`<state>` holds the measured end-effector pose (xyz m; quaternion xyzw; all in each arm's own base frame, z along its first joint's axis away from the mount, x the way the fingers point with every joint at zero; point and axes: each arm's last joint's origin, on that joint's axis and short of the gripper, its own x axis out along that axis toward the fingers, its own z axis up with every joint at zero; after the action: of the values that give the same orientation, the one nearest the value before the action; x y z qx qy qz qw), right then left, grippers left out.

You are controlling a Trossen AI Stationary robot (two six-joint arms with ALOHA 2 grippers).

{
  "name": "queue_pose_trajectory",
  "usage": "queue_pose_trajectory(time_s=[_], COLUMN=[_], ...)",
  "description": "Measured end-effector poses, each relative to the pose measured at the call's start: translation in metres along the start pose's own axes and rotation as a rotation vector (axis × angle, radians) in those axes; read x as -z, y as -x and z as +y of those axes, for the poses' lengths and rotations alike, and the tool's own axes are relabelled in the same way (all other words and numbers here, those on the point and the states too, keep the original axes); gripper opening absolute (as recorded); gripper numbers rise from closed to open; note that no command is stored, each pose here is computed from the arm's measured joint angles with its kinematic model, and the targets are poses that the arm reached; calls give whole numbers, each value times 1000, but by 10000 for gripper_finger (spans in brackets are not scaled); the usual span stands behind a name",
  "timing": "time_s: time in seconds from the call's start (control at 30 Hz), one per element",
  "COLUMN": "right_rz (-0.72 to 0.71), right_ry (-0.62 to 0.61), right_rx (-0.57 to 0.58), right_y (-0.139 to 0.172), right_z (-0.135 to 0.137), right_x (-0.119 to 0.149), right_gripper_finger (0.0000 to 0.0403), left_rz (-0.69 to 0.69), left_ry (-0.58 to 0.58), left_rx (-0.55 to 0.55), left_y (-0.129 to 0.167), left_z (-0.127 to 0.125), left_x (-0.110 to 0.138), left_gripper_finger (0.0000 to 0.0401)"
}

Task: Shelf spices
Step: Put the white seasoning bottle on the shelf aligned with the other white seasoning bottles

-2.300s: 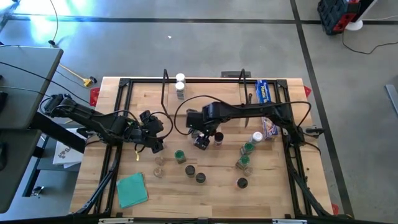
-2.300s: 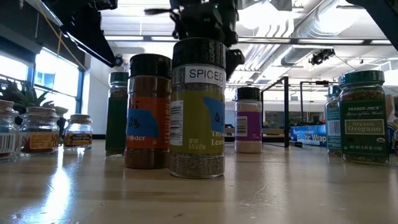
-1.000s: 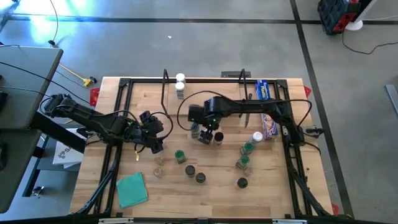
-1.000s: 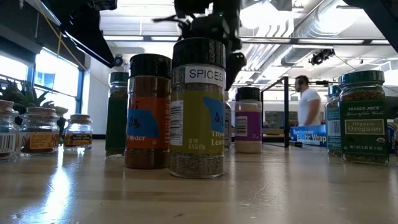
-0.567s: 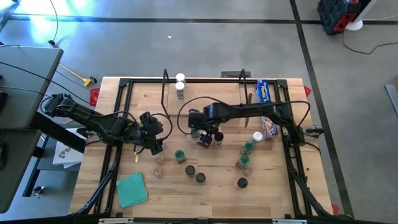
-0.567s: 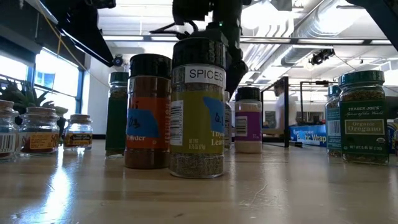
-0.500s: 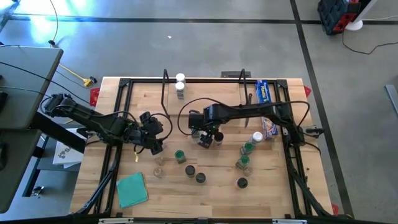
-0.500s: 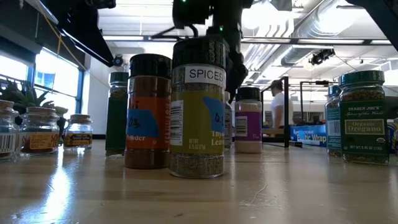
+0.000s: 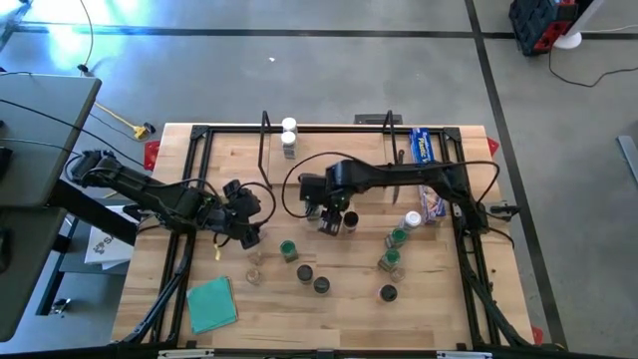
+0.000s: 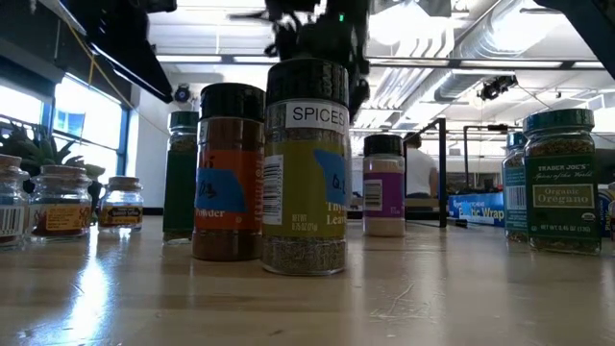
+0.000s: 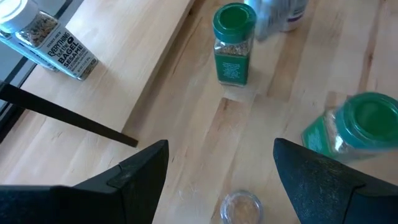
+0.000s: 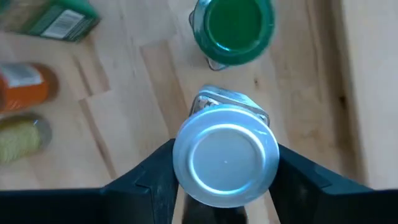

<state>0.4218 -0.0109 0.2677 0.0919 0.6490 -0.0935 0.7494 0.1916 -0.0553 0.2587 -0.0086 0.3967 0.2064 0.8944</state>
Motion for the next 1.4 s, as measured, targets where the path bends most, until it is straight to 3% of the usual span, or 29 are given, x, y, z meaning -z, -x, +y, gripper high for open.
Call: queue_pose_trajectory(time_s=[0.27, 0.43, 0.6, 0.77, 1.1, 1.4], right_rz=[-189, -349, -468, -445, -389, -405], right_ry=[110, 174, 271, 344, 365, 364], right_rx=[87, 63, -2, -3, -5, -2], right_y=[71, 81, 65, 31, -7, -18], right_z=[-34, -69, -83, -90, -116, -119], right_x=[-15, -33, -56, -73, -86, -92], right_gripper_finger=[190, 190, 190, 190, 190, 190], left_rz=[-53, -127, -178, -194, -207, -217], left_ry=[46, 115, 146, 151, 156, 163], left_rx=[43, 79, 71, 50, 41, 38], left_y=[36, 55, 63, 63, 63, 64], left_z=[15, 28, 36, 37, 37, 37], left_x=[1, 3, 4, 4, 3, 2], left_gripper_finger=[284, 284, 284, 284, 284, 284])
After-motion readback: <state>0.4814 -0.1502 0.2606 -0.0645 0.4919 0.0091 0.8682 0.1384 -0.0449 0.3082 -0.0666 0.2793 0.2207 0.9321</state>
